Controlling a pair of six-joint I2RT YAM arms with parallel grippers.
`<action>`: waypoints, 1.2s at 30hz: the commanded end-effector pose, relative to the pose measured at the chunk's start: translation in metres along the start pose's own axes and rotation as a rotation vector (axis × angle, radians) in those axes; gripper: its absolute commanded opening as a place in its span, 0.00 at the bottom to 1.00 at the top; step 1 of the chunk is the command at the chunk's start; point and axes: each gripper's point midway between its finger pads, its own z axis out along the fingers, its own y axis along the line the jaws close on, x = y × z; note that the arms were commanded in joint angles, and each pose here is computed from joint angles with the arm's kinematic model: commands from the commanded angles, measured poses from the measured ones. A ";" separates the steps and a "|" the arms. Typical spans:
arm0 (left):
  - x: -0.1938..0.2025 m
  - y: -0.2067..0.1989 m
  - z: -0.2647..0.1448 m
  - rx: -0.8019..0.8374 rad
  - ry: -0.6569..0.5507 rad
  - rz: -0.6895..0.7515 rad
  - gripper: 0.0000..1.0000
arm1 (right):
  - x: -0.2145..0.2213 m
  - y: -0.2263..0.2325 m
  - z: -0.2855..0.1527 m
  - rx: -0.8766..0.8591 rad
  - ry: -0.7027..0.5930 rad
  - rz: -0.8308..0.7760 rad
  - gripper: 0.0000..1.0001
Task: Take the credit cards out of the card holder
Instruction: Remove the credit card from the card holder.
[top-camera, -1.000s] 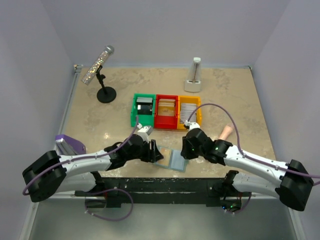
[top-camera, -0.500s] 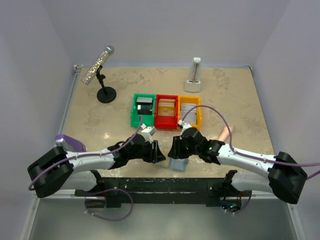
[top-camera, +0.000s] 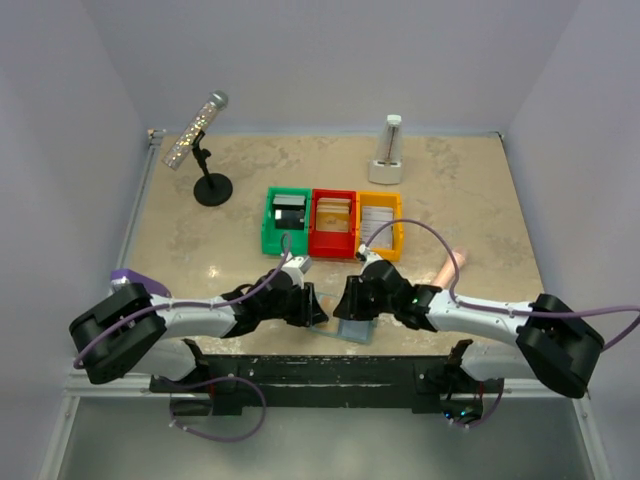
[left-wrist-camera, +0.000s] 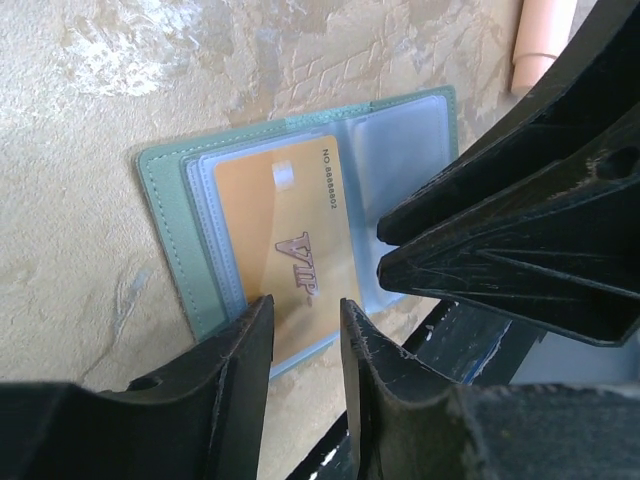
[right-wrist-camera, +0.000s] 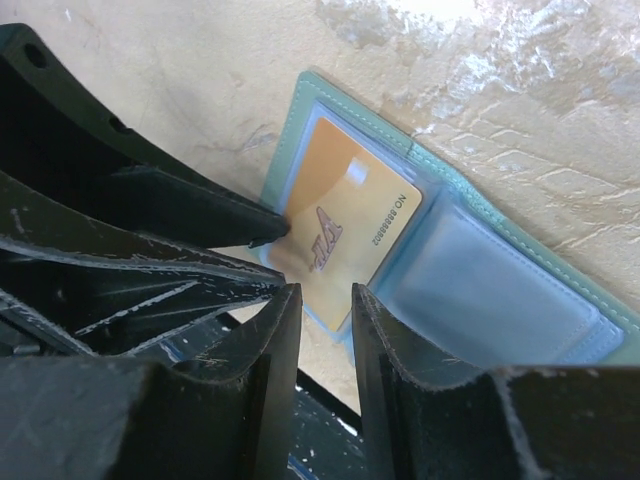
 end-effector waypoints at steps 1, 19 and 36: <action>0.001 0.013 0.002 -0.050 -0.014 -0.010 0.36 | -0.003 0.003 0.006 -0.029 -0.021 0.051 0.31; 0.010 0.026 0.003 -0.094 0.006 -0.034 0.26 | 0.000 -0.016 0.013 0.012 -0.032 0.132 0.31; 0.018 0.035 0.006 -0.124 0.034 -0.046 0.18 | -0.003 -0.009 0.015 -0.050 -0.037 0.157 0.25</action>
